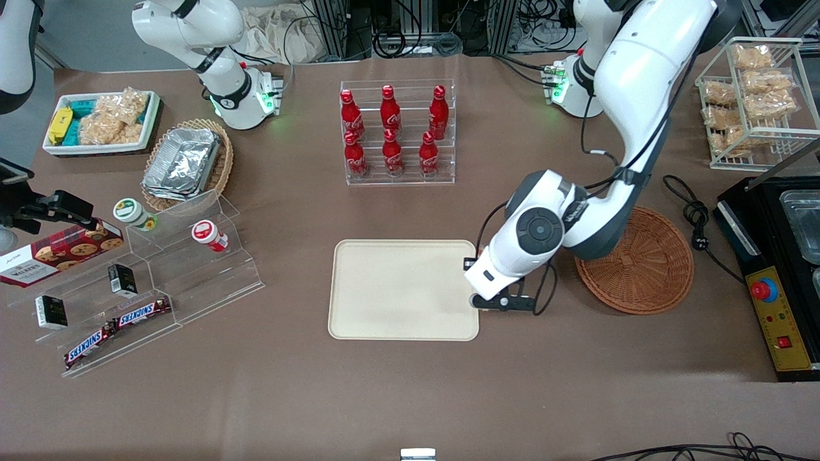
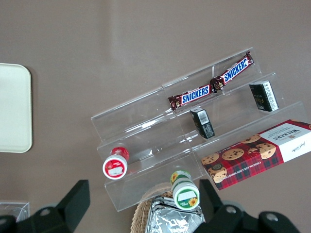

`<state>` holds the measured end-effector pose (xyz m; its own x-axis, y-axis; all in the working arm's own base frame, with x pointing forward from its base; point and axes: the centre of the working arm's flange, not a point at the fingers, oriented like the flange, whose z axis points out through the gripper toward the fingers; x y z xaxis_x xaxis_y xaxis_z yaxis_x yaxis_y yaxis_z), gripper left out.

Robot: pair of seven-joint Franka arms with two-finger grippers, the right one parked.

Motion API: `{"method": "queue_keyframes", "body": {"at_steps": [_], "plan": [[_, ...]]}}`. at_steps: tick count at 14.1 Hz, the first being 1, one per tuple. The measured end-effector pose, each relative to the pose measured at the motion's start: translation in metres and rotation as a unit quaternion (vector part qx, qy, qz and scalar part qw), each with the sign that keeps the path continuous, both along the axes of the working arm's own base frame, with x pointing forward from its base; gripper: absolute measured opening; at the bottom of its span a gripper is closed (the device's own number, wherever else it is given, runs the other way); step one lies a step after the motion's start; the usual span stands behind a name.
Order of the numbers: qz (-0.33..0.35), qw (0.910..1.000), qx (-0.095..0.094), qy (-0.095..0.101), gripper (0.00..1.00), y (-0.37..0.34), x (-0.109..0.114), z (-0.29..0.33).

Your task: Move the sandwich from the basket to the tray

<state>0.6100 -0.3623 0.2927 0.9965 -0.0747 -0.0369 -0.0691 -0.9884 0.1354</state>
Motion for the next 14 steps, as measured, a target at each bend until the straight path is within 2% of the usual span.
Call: {"method": "queue_keyframes", "body": {"at_steps": [5, 8, 11, 14], "plan": [[-0.007, 0.9993, -0.031, -0.018, 0.19, -0.026, -0.004, -0.040], [-0.003, 0.9993, -0.035, -0.014, 0.19, -0.026, -0.004, -0.061], [0.014, 0.9994, -0.031, -0.007, 0.43, -0.025, -0.004, -0.063], [0.016, 0.9997, -0.008, 0.014, 0.71, -0.019, -0.001, -0.042]]}}
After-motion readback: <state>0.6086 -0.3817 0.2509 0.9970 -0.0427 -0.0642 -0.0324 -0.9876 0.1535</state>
